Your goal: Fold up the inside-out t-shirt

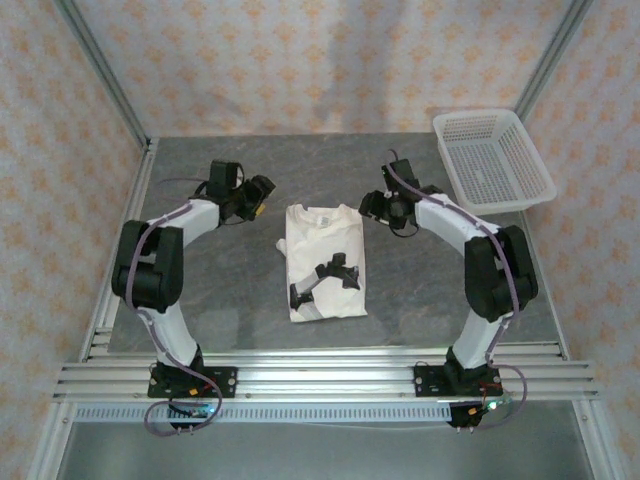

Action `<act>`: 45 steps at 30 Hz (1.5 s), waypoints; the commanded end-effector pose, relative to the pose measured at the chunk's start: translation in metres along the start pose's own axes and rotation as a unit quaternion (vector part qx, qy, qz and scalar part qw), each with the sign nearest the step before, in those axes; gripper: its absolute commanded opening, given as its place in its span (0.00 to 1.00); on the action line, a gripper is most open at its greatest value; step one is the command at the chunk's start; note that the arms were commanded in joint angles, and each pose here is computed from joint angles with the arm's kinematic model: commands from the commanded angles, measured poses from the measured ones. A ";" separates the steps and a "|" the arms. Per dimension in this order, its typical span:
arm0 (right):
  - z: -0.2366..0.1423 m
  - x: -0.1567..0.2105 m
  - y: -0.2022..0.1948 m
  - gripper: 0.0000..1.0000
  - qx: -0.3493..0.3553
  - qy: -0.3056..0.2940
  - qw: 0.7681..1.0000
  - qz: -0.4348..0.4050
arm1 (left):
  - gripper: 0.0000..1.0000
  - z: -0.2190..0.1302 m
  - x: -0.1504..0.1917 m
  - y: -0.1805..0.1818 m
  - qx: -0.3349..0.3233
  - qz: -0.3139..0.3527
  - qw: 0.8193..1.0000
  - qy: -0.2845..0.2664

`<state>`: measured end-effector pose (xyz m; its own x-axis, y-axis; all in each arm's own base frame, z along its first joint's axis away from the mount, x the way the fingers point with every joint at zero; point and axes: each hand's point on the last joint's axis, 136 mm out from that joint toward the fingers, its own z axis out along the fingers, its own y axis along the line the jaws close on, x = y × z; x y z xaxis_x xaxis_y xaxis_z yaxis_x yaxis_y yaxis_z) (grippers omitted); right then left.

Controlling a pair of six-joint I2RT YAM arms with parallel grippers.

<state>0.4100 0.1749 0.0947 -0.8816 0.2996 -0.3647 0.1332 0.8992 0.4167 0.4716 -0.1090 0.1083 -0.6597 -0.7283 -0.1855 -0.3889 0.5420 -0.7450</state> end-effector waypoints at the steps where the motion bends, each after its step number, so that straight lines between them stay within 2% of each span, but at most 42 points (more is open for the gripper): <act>1: 0.016 0.008 0.010 0.63 -0.032 0.025 0.998 -0.054 | 0.68 -0.034 0.027 0.003 -0.028 0.087 0.995 0.026; 5: 0.039 0.004 0.019 0.63 -0.040 0.059 0.994 -0.080 | 0.69 -0.048 0.045 0.024 -0.075 0.169 0.982 0.046; 9: 0.052 -0.006 0.027 0.63 -0.046 0.065 0.993 -0.092 | 0.70 -0.048 0.059 0.034 -0.084 0.229 0.967 0.072; 15: 0.075 0.000 0.024 0.62 -0.026 0.099 0.991 -0.090 | 0.77 -0.026 0.080 0.032 -0.080 0.260 0.954 0.122; 22: 0.086 0.007 0.027 0.59 -0.019 0.116 0.989 -0.089 | 0.78 0.010 0.079 0.031 -0.105 0.261 0.952 0.123; 25: 0.089 0.011 0.031 0.52 -0.028 0.126 0.988 -0.088 | 0.73 0.023 0.075 0.029 -0.102 0.246 0.957 0.117; 30: 0.092 0.014 0.034 0.40 -0.037 0.133 0.987 -0.086 | 0.62 0.048 0.082 0.024 -0.067 0.213 0.965 0.137; 39: 0.087 0.014 0.038 0.25 -0.044 0.136 0.986 -0.087 | 0.51 0.072 0.074 0.023 -0.066 0.178 0.973 0.127; 45: 0.085 0.014 0.038 0.19 -0.044 0.138 0.986 -0.088 | 0.35 0.093 0.083 0.018 -0.023 0.149 0.978 0.145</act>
<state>0.4450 0.2371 0.0323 -0.9740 0.0496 -0.2211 -0.0544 0.8960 0.4406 0.4463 -0.1674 0.0250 -0.9018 -0.3998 -0.1637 -0.2491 0.7908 -0.5592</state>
